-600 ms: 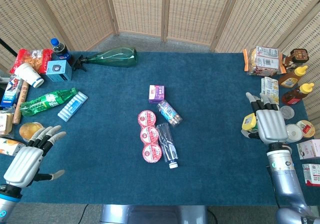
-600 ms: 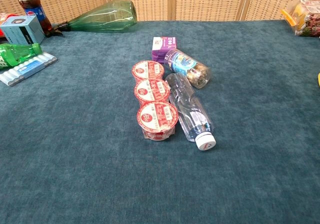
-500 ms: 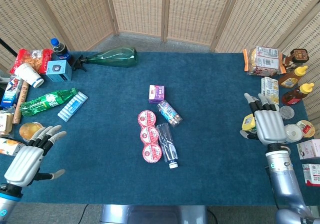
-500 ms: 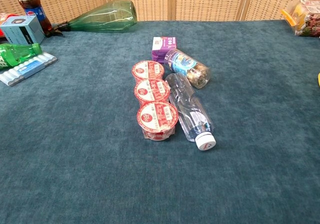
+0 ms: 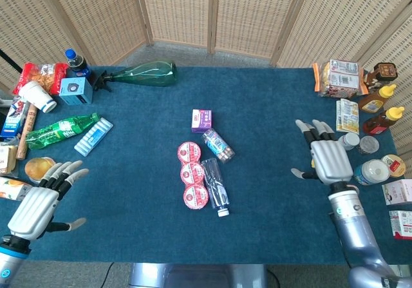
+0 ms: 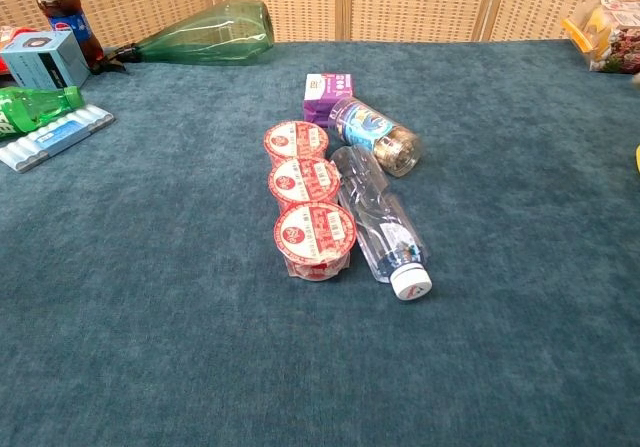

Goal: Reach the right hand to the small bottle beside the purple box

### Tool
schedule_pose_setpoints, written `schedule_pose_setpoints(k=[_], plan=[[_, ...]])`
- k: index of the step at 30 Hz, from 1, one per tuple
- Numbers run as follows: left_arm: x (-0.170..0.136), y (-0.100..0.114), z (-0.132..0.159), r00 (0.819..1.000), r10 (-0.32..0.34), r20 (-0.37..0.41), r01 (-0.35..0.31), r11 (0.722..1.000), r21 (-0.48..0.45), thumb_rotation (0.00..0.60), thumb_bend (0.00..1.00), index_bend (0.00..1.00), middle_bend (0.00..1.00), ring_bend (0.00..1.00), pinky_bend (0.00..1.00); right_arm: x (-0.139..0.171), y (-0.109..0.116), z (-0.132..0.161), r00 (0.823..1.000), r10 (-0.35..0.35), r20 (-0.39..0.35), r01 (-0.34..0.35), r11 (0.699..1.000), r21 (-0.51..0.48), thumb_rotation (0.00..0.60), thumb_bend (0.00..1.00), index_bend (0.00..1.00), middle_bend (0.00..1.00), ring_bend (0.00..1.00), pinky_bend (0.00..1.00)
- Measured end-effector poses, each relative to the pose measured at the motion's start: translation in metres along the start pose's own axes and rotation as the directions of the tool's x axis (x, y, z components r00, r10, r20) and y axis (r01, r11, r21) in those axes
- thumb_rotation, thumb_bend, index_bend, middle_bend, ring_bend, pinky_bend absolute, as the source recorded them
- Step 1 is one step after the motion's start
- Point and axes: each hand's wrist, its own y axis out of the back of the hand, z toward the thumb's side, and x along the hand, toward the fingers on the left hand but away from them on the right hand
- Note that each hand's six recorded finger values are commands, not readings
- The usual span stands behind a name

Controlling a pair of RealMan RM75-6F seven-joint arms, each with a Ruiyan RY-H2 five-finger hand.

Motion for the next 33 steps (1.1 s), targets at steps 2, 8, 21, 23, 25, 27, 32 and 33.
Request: schedule_pose_setpoints(k=[2, 8, 21, 23, 25, 27, 32, 33], plan=[[0.000, 0.000, 0.001, 1.000, -0.002, 0.004, 0.002, 1.000, -0.001, 0.600, 0.10, 0.15, 0.00, 0.00, 0.00, -0.006, -0.002, 0.008, 1.000, 0.005, -0.011, -0.005, 1.000, -0.002, 0.573, 0.00, 0.00, 0.08, 0.00, 0.00], [-0.001, -0.001, -0.003, 1.000, -0.010, 0.002, 0.010, 1.000, 0.001, 0.600, 0.10, 0.15, 0.00, 0.00, 0.00, -0.029, -0.018, 0.023, 0.999, 0.038, 0.006, -0.038, 0.999, -0.002, 0.573, 0.00, 0.00, 0.00, 0.00, 0.00], [-0.004, 0.002, -0.005, 1.000, -0.001, -0.004, 0.001, 1.000, 0.001, 0.600, 0.10, 0.14, 0.00, 0.00, 0.00, -0.073, -0.060, 0.081, 0.990, 0.140, -0.021, -0.140, 0.990, -0.001, 0.576, 0.00, 0.00, 0.00, 0.00, 0.00], [-0.004, 0.002, -0.005, 1.000, -0.002, -0.003, 0.002, 1.000, 0.002, 0.600, 0.10, 0.14, 0.00, 0.00, 0.00, -0.075, -0.063, 0.090, 0.989, 0.145, -0.035, -0.145, 0.989, -0.001, 0.576, 0.00, 0.00, 0.00, 0.00, 0.00], [-0.004, 0.002, -0.005, 1.000, -0.003, -0.003, 0.003, 1.000, 0.003, 0.600, 0.10, 0.14, 0.00, 0.00, 0.00, -0.077, -0.067, 0.100, 0.987, 0.154, -0.049, -0.154, 0.988, -0.002, 0.573, 0.00, 0.00, 0.00, 0.00, 0.00], [-0.004, 0.002, -0.005, 1.000, -0.001, -0.004, 0.001, 1.000, 0.003, 0.600, 0.10, 0.14, 0.00, 0.00, 0.00, -0.078, -0.071, 0.109, 0.985, 0.162, -0.062, -0.163, 0.987, -0.002, 0.576, 0.00, 0.00, 0.00, 0.00, 0.00], [-0.003, 0.002, -0.004, 1.000, -0.002, -0.001, 0.002, 1.000, 0.004, 0.600, 0.10, 0.14, 0.00, 0.00, 0.00, -0.081, -0.083, 0.127, 0.979, 0.186, -0.083, -0.187, 0.982, 0.000, 0.575, 0.00, 0.00, 0.00, 0.00, 0.00], [-0.003, 0.002, -0.004, 1.000, -0.002, -0.002, 0.002, 1.000, 0.004, 0.600, 0.10, 0.14, 0.00, 0.00, 0.00, -0.081, -0.087, 0.131, 0.977, 0.192, -0.087, -0.193, 0.981, 0.002, 0.576, 0.00, 0.00, 0.00, 0.00, 0.00]])
